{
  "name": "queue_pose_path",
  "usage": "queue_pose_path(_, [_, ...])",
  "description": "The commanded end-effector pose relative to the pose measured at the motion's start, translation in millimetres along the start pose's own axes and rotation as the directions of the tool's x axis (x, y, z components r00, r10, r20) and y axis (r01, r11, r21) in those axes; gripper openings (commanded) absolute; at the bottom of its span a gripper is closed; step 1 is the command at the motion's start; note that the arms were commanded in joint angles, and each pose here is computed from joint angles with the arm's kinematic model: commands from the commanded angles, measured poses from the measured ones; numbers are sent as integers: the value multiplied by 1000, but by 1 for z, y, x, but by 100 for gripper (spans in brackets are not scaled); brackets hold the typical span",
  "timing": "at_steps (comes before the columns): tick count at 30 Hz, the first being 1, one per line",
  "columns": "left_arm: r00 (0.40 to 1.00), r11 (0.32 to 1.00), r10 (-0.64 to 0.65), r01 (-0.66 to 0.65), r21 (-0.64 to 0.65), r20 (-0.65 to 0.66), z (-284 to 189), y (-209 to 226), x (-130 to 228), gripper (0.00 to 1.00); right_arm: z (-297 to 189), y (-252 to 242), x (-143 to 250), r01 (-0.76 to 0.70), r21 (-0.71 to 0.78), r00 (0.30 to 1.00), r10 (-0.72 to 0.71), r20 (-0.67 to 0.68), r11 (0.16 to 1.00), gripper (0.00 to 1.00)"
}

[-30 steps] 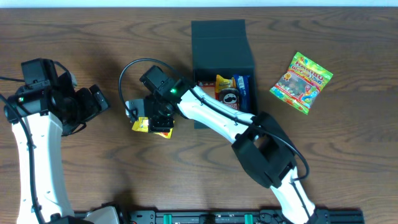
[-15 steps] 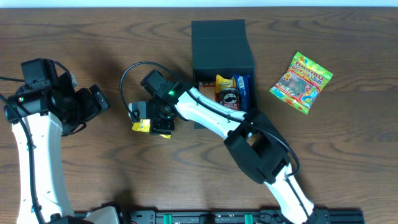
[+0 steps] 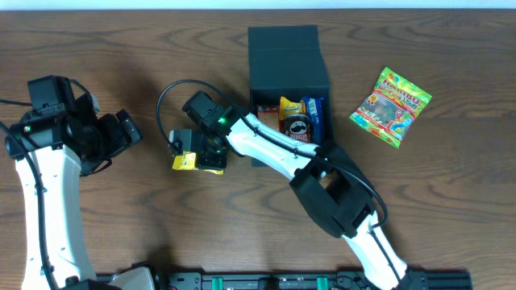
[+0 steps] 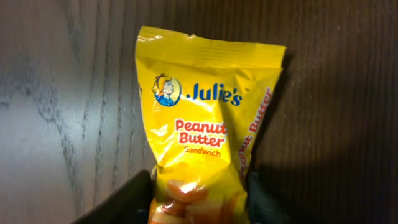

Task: Pack container
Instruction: 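Grasp the yellow Julie's Peanut Butter packet with the right gripper, then carry the Peanut Butter packet over the box and lower it in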

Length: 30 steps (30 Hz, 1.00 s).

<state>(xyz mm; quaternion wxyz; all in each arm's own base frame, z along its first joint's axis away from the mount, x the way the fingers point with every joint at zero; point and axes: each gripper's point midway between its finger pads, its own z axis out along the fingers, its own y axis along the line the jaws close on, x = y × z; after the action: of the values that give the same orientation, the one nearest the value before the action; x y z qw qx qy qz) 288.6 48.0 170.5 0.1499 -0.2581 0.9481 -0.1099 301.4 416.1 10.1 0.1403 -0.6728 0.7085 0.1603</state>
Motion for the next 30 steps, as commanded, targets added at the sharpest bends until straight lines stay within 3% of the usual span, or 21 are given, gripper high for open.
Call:
queue_pose_path(1, [1000, 1000, 0, 0, -5, -8, 2, 2, 1, 95, 6, -1, 0, -21, 4, 1000, 21, -11, 1000, 37])
queue_pose_path(3, [1000, 1000, 0, 0, -5, -8, 2, 3, 1, 95, 7, 0, -1, -19, 3, 1000, 19, -11, 1000, 33])
queue_pose_path(8, [1000, 1000, 0, 0, -4, -8, 2, 2, 1, 95, 7, 1, -1, -31, 2, 999, 31, -13, 1000, 33])
queue_pose_path(11, [1000, 1000, 0, 0, -5, -8, 2, 3, 1, 95, 7, 1, -1, -64, 3, 998, 64, -11, 998, 23])
queue_pose_path(17, [1000, 1000, 0, 0, -5, -8, 2, 3, 1, 95, -2, -3, -5, -89, 15, 996, 89, 6, 996, 16])
queue_pose_path(24, [1000, 1000, 0, 0, -5, -8, 2, 2, 1, 95, -34, -14, -18, -90, 57, 994, 87, 63, 994, 10])
queue_pose_path(30, [1000, 1000, 0, 0, -5, -8, 2, 2, 1, 95, -76, -37, -22, -207, 140, 974, 191, 122, 968, 6])
